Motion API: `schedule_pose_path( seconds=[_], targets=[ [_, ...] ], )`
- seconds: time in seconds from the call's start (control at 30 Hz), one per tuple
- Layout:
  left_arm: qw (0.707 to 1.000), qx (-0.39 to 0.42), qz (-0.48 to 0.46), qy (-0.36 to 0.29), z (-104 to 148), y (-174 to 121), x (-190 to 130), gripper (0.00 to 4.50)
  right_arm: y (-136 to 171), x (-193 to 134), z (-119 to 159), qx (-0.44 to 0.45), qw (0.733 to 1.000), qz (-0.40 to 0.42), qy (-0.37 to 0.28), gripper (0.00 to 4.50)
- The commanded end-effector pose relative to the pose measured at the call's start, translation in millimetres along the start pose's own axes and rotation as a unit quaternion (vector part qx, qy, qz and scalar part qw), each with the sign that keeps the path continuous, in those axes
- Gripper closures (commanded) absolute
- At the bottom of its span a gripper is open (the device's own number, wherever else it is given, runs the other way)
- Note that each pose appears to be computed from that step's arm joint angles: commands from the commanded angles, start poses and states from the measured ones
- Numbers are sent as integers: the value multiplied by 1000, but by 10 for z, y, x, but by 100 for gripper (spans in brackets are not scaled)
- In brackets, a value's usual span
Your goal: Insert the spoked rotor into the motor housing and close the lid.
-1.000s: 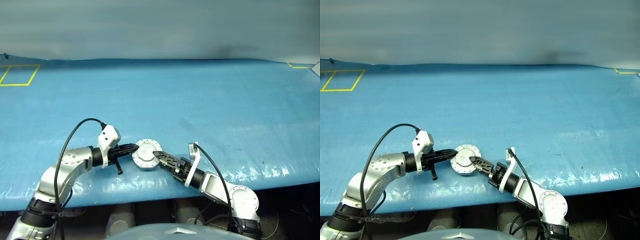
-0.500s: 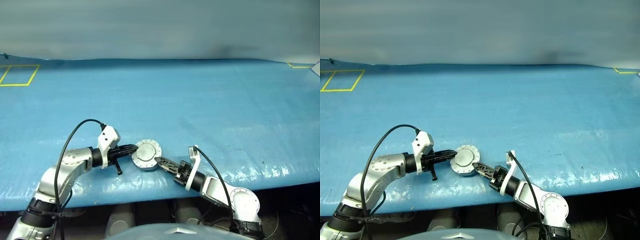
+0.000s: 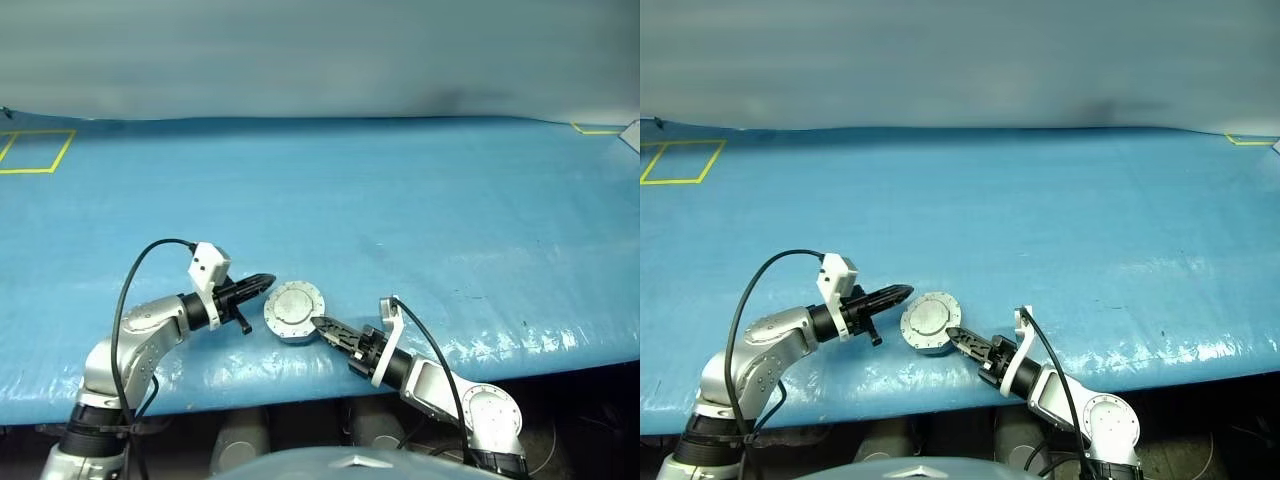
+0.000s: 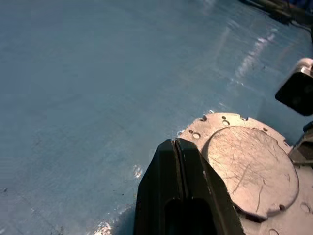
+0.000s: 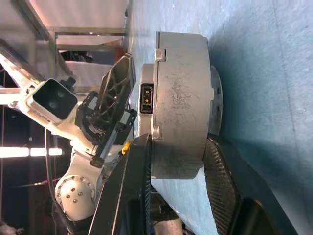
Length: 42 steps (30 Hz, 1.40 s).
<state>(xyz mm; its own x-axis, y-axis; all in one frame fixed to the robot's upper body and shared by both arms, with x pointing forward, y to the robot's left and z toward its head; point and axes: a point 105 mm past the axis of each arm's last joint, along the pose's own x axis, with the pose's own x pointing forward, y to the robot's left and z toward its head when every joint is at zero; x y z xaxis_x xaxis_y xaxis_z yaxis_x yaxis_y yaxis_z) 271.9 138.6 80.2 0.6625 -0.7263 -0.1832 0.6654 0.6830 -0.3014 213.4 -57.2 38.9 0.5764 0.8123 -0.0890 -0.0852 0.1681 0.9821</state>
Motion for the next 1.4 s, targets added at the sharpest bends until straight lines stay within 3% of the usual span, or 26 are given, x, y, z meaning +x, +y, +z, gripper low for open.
schedule_pose_path(
  seconds=[0.03, 0.33, 0.37, 0.43, 0.8, 0.83, 0.93, 1.17, 1.4],
  targets=[
    [996, -74, 45, -31, 118, -7, -138, 450, 169, -29, 179, -3, 998, 37, -48, 333],
    [934, -320, 22, -155, 73, -266, -254, 450, 407, 46, 343, -1, 993, 87, -77, 333],
    [924, -345, 20, -165, 62, -291, -246, 432, 448, 69, 363, -3, 992, 94, -78, 333],
    [903, -388, 14, -185, 62, -330, -235, 387, 523, 108, 402, -9, 991, 107, -81, 333],
    [814, -528, -3, -240, 35, -387, -167, 19, 782, 351, 525, -53, 987, 136, -62, 333],
    [808, -536, -9, -245, 42, -389, -164, 1, 811, 367, 522, -56, 987, 140, -59, 333],
    [792, -556, -22, -251, 35, -393, -144, 1, 884, 406, 498, -60, 985, 152, -50, 333],
    [790, -566, -32, -235, -52, -421, -65, 1, 943, 434, 434, -63, 984, 161, -36, 333],
    [786, -557, -56, -262, 21, -421, -35, 1, 938, 434, 269, -60, 986, 158, -4, 333]
  ],
)
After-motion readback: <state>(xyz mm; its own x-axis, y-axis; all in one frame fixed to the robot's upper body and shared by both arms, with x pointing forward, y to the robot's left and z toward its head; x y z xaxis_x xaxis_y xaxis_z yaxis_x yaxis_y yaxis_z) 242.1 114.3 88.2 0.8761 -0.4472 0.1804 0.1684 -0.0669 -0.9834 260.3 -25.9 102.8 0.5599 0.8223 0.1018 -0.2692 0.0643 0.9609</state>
